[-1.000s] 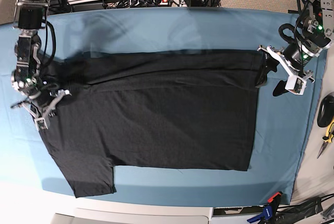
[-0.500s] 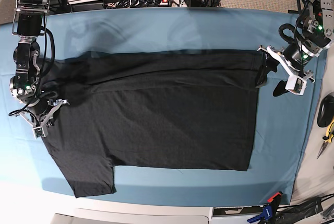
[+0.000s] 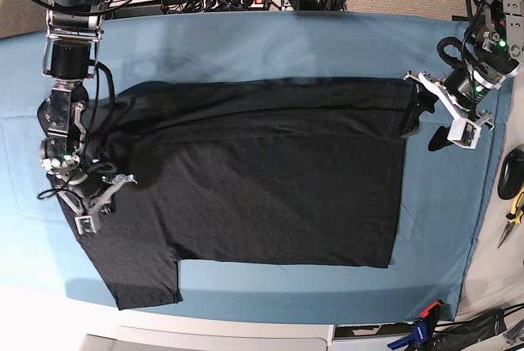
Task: Fold the T-shirt properly
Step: 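Move the right gripper down onto the folded edge near the sleeve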
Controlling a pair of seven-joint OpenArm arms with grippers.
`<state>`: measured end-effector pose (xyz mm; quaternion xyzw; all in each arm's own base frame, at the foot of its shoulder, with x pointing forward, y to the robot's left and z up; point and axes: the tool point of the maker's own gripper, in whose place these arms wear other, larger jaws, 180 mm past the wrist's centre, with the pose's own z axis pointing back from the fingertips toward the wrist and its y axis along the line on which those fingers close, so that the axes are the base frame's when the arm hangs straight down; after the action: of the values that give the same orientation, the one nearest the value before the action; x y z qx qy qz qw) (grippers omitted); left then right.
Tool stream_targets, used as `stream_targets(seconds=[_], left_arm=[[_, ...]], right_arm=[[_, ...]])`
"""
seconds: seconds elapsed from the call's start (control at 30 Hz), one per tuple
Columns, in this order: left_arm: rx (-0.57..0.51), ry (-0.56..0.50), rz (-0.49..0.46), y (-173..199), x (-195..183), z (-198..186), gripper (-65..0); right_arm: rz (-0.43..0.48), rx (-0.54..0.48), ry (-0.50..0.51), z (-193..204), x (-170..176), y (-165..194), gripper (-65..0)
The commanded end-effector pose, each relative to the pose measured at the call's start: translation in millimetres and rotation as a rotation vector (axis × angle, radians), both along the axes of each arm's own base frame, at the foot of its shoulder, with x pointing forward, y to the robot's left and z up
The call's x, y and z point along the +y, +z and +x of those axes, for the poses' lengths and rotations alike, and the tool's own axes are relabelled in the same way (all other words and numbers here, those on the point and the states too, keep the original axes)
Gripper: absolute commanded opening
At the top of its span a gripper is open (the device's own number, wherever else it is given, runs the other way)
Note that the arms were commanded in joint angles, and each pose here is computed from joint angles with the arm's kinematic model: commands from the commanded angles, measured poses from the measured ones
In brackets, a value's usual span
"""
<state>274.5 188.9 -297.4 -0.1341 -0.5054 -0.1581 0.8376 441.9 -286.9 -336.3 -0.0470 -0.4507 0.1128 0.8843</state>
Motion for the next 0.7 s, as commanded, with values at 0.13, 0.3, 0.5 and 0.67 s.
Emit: stream_targets(seconds=[0.13, 0.3, 0.5, 0.67], left_arm=[[-0.044, -0.006, 0.001, 12.6, 1.4, 5.2, -27.4], [-0.044, -0.005, 0.001, 12.7, 1.6, 5.2, -27.4], [-0.044, -0.005, 0.001, 12.7, 1.5, 5.3, -27.4], [-0.044, -0.005, 0.001, 12.6, 1.5, 5.2, -27.4]], right_arm=[[-0.007, -0.064, 0.001, 12.6, -2.6, 23.5, -65.0], [-0.008, -0.058, 0.000, 12.0, -2.9, 22.5, -65.0], [-0.010, -0.039, 0.015, 10.1, -1.0, 19.7, -65.0], [-0.021, -0.028, 0.026, 8.8, -1.3, 18.4, -32.6]])
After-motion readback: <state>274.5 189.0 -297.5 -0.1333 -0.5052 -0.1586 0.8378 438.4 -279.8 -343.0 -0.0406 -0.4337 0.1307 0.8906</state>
